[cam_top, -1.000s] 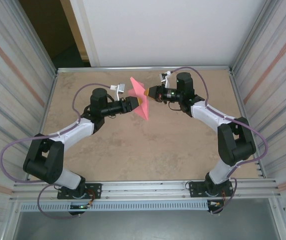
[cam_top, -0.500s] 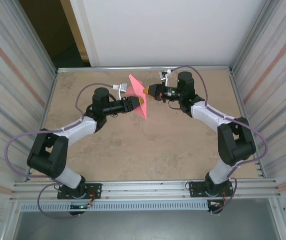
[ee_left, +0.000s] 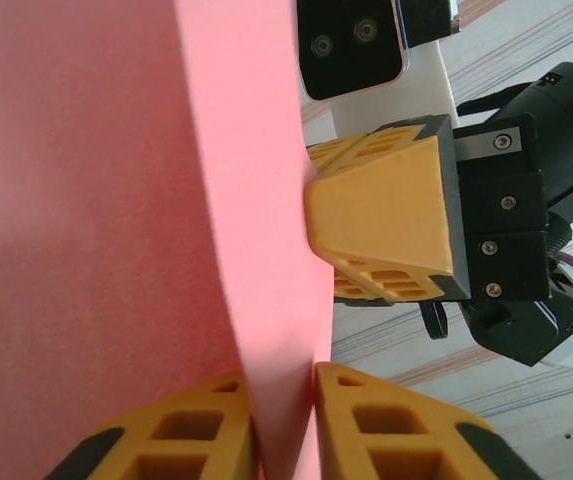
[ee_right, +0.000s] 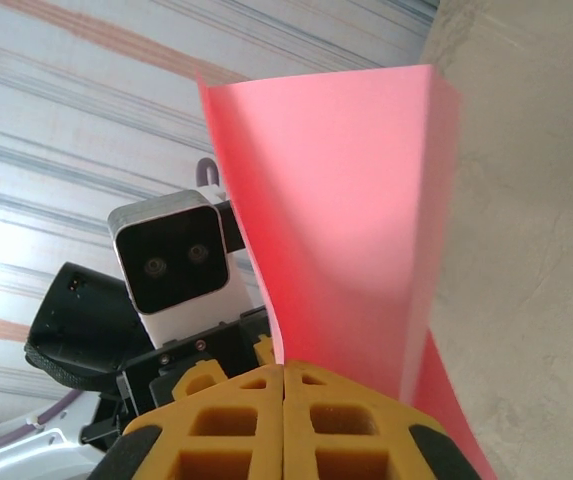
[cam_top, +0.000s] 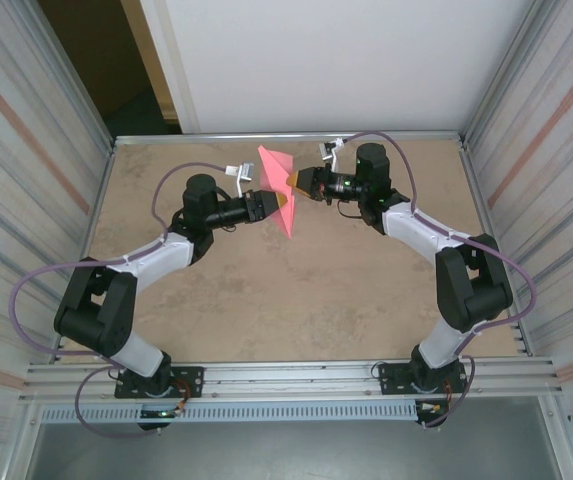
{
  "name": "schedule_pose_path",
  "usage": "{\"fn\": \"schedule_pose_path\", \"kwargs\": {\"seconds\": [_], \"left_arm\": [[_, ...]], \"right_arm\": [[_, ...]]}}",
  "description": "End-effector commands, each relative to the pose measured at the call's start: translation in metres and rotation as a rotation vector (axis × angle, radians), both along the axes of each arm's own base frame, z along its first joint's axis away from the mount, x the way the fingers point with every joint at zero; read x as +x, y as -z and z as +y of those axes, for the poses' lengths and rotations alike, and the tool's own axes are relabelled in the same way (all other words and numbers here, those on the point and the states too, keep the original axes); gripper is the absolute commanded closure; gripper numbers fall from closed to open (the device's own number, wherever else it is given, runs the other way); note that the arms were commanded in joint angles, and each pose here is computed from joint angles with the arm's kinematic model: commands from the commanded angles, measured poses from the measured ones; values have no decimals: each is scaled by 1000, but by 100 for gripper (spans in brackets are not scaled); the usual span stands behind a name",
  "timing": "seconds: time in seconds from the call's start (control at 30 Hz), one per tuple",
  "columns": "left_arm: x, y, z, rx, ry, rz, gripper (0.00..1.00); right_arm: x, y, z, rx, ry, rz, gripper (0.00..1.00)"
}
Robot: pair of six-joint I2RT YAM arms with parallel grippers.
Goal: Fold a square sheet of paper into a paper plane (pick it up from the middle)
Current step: Turn over the paper at the center of the table.
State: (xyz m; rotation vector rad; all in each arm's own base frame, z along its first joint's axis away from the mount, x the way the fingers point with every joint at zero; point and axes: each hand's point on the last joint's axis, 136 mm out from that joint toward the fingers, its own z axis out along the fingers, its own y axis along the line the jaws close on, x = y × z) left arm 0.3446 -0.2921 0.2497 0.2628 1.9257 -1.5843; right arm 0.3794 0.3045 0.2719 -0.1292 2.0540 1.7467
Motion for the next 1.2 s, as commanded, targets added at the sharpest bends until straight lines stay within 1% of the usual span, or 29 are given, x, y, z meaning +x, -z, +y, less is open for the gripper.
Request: {"fn": "schedule_pose_path", "kwargs": {"seconds": [0.0, 0.17, 0.27, 0.37, 0.43, 0.5, 0.6, 0.73, 0.87, 0.93, 0.97, 1.03, 1.17], "left_arm": [[-6, -15, -3, -8, 20, -46, 82], [-5, -8, 1, 38, -10, -45, 85], [-5, -3, 4, 82, -24, -46, 85], [-3, 7, 9, 164, -46, -44, 86], [-1, 14, 15, 229, -73, -33, 86], [3, 25, 23, 328, -113, -22, 86], [7, 45, 35, 562, -173, -23, 86], [13, 71, 52, 958, -245, -49, 86], [23, 87, 70, 1346, -315, -110, 87], [27, 94, 74, 1500, -329, -137, 87], [30, 99, 75, 1568, -333, -147, 88], [34, 111, 72, 1654, -320, -160, 88], [40, 140, 65, 1744, -292, -147, 89]], "right_arm": [[0, 4, -4, 0, -2, 2, 82], [4, 14, -22, -74, 65, 9, 61], [9, 25, -43, -147, 143, 14, 52], [14, 35, -68, -194, 219, 27, 48], [15, 43, -83, -224, 265, 38, 47], [14, 48, -97, -269, 310, 36, 46], [11, 57, -116, -376, 383, 22, 44], [6, 68, -138, -502, 463, 9, 40], [2, 74, -154, -563, 516, 10, 39], [1, 77, -161, -579, 538, 21, 39], [1, 79, -165, -584, 554, 28, 39], [-1, 83, -173, -597, 587, 43, 39], [-5, 92, -192, -615, 649, 85, 39]]}}
